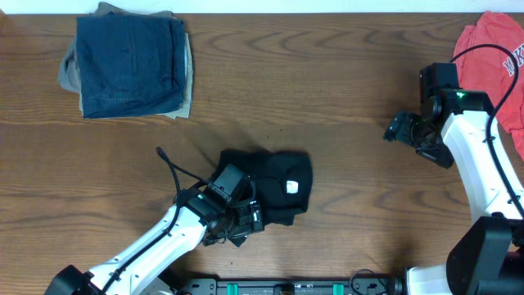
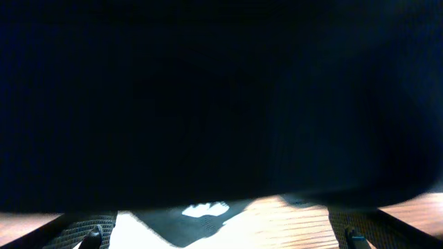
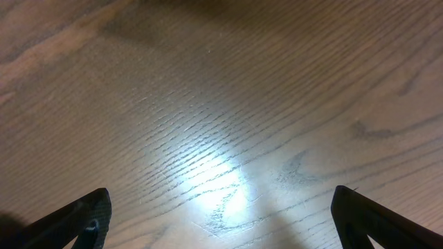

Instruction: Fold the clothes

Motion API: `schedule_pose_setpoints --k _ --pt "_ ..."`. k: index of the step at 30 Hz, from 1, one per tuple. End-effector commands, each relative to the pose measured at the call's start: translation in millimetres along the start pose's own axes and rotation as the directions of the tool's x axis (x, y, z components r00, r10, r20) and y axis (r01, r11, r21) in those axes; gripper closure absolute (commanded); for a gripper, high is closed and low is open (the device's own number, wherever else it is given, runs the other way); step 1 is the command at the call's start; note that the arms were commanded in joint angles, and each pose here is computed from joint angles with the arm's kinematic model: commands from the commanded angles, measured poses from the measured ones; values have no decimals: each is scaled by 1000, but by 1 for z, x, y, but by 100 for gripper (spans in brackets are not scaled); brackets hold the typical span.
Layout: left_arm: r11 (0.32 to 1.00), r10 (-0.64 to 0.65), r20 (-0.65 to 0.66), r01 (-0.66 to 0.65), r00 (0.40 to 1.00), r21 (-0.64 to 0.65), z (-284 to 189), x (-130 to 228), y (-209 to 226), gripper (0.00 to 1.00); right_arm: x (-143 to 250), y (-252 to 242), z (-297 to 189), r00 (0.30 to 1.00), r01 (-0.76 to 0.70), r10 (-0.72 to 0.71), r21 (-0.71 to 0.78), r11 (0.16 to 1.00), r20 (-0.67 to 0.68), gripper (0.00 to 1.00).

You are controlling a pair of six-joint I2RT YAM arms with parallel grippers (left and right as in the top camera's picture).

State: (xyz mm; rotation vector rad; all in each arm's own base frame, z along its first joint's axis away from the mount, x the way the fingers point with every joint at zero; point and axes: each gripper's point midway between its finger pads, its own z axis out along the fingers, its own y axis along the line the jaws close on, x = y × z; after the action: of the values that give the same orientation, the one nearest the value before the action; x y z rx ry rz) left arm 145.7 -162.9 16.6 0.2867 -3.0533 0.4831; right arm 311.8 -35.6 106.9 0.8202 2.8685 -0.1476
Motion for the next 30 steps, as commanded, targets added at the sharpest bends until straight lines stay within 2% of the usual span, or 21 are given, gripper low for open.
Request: schedule_pose_setpoints --k 1,2,6,11,15,24,30 --pt "999 -1 -7 1 1000 36 2 0 -5 1 -3 -3 -1 1000 4 -4 14 1000 13 1" --pt "999 2 0 -2 1000 43 2 -1 -6 0 -3 -3 -1 1000 3 -4 14 1000 13 1" --pt "998 8 19 -9 1000 59 2 -6 -11 8 -3 -3 -1 1000 3 -3 14 1000 13 1" --pt "999 9 41 -11 999 48 2 -10 -9 10 -3 -3 -1 1000 4 -4 14 1000 12 1" --pt "998 19 70 -23 997 59 1 -16 -13 18 -3 -3 -1 1000 4 -4 14 1000 12 1" --pt "992 32 79 -41 996 118 -3 -19 -27 19 -3 -3 -1 1000 4 -4 14 1000 12 1" --pt "975 96 161 -125 982 183 -19 -30 -45 18 -3 -3 -1 1000 4 -4 14 1000 12 1"
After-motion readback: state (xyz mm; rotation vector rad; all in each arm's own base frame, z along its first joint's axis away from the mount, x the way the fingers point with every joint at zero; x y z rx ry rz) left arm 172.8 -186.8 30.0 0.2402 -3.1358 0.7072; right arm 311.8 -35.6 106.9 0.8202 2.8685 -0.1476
